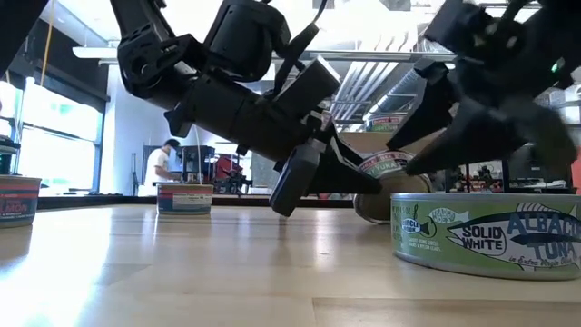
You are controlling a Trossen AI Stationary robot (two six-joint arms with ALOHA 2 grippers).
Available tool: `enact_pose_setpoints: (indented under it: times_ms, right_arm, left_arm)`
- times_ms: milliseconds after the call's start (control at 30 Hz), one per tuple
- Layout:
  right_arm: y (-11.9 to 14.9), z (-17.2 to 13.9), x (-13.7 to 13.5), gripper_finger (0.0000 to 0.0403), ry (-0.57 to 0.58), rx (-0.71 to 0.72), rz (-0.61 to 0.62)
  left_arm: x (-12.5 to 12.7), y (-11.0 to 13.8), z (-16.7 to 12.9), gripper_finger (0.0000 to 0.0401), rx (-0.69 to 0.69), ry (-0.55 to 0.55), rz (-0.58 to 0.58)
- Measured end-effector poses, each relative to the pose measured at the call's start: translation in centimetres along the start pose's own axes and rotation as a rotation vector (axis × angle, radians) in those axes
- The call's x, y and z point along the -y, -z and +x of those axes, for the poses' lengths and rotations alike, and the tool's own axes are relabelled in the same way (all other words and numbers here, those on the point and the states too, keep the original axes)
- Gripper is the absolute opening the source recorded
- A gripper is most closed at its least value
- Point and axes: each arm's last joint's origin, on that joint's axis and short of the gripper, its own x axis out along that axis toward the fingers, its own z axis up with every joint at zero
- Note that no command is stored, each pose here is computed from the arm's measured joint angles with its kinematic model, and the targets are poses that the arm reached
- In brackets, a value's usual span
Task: Stack canned seafood by type on shelf
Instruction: Stack the green white tuna can on top of the other green white tuna can on the shelf
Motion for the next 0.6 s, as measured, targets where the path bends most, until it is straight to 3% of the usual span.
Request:
enact_pose_setpoints:
  times_ms: [167, 300, 600]
  right_arm:
    - [0.11, 0.38, -0.17, 0.0224, 0.053, -0.006, -0.052]
    - [0.19, 0.66, 0.04, 0.0204, 0.032, -0.014, -0.047]
    - [0.13, 1.05, 0.31, 0.0123, -0.028, -0.010, -0.016]
  left_arm:
    - [0.03, -0.13, 0.00, 0.0125, 0.017, 0.007, -0.031]
    - [0.00, -0.21, -0.01, 0.0127, 0.027, 0.004, -0.051]
    - [-0.11, -0.67, -0.19, 0.0141, 0.054, 0.000, -0.075]
